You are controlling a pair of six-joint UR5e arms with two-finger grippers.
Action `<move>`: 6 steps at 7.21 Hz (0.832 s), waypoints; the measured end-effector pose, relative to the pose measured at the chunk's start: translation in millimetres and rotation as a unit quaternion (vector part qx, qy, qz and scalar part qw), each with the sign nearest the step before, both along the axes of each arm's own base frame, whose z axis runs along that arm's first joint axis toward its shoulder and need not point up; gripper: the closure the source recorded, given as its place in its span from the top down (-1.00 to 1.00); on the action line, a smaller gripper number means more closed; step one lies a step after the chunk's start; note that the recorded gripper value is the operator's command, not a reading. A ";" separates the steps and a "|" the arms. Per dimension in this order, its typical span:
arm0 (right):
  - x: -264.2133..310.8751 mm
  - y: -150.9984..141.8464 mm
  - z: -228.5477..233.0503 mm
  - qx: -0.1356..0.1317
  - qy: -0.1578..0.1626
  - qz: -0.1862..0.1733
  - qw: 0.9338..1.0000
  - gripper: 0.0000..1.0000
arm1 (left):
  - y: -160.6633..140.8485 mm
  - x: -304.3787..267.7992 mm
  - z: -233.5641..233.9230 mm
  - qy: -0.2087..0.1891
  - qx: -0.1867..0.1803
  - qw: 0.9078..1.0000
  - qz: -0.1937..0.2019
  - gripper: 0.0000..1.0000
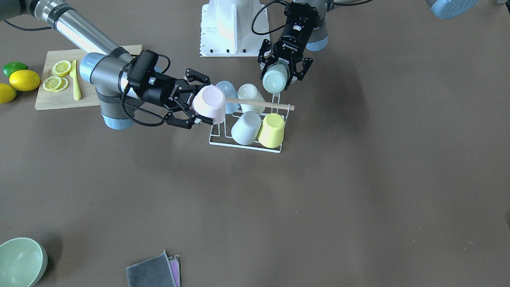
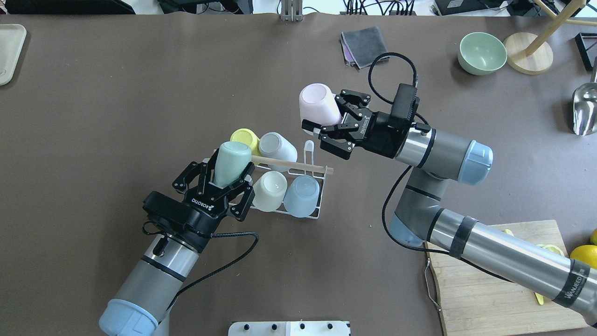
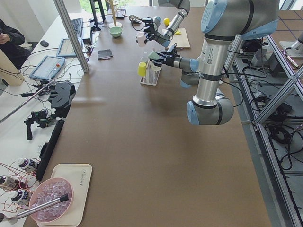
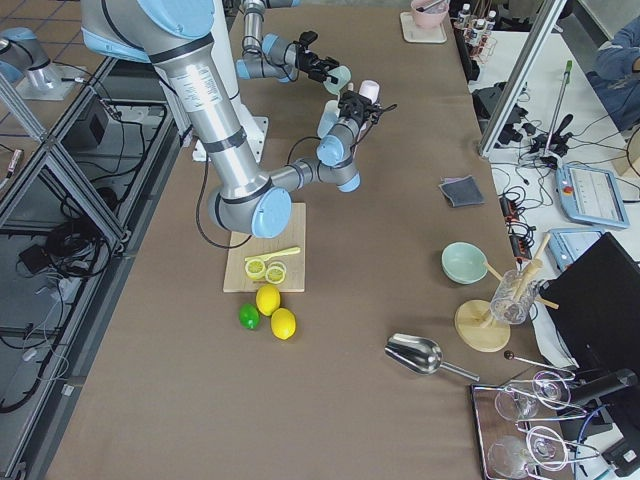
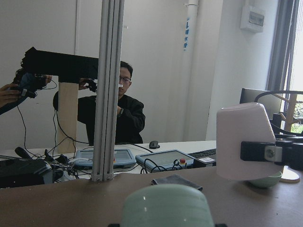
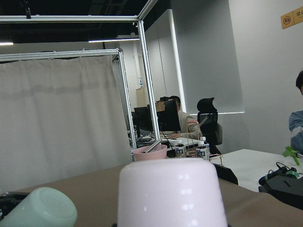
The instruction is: Place cup on cup holder
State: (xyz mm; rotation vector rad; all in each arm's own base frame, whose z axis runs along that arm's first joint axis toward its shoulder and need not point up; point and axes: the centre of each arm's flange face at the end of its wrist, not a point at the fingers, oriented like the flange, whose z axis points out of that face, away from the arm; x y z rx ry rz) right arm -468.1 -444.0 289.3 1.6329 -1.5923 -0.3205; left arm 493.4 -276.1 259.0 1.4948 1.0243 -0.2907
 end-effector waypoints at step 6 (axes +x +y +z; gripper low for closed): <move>-29.6 17.2 19.2 0.048 0.044 0.028 0.997 -1.00 | -12.4 -5.2 1.6 -0.002 0.000 1.000 -0.012 -1.00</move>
